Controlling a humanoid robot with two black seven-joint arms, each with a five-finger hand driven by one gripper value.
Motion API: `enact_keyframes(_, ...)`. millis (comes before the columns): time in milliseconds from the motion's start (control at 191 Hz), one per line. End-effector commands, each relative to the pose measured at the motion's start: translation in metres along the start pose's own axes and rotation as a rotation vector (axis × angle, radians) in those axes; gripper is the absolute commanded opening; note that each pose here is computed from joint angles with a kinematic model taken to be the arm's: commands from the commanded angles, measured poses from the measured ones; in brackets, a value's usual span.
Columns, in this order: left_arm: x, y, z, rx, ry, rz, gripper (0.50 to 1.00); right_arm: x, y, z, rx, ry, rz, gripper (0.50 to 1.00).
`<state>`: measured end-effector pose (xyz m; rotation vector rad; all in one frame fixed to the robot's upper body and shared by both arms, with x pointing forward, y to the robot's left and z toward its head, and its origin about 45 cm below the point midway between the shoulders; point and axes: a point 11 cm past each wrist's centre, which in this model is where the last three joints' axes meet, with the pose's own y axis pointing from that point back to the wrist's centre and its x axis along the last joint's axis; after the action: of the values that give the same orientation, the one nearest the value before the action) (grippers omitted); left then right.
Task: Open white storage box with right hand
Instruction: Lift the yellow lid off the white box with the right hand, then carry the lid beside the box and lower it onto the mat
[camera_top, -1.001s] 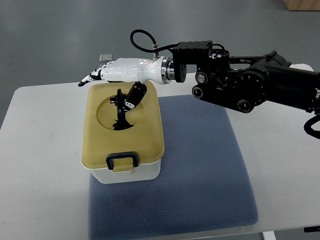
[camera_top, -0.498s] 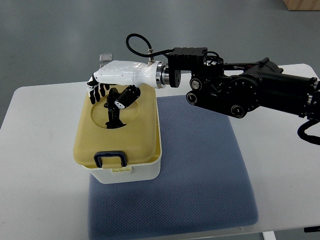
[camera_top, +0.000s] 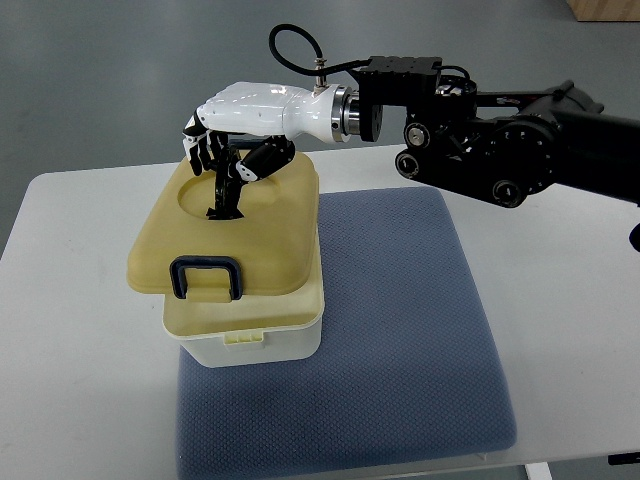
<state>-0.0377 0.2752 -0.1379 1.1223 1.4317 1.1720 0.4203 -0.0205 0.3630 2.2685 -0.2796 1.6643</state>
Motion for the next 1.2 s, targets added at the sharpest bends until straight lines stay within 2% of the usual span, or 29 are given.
enact_keyframes(0,0.000,0.000,0.000,0.000,0.000,0.000,1.000,0.012,0.019,0.009,-0.026,0.015,0.010,0.500)
enact_keyframes(220,-0.001,0.000,0.000,0.001,0.000,-0.002,1.000,0.031,0.070,0.031,-0.081,0.037,0.030,0.500)
enact_keyframes(425,0.000,0.000,-0.001,0.002,-0.004,-0.001,1.000,0.034,0.118,0.053,-0.151,0.044,0.034,0.500)
enact_keyframes(787,0.000,0.000,-0.001,0.004,-0.006,-0.001,1.000,-0.019,0.212,0.095,-0.290,0.000,-0.074,0.500)
enact_keyframes(954,-0.001,0.000,-0.001,0.006,-0.010,-0.002,1.000,-0.048,0.230,0.104,-0.334,-0.015,-0.110,0.500)
enact_keyframes(1196,-0.001,0.000,-0.001,0.006,-0.011,-0.002,1.000,-0.088,0.232,0.109,-0.343,-0.027,-0.125,0.500)
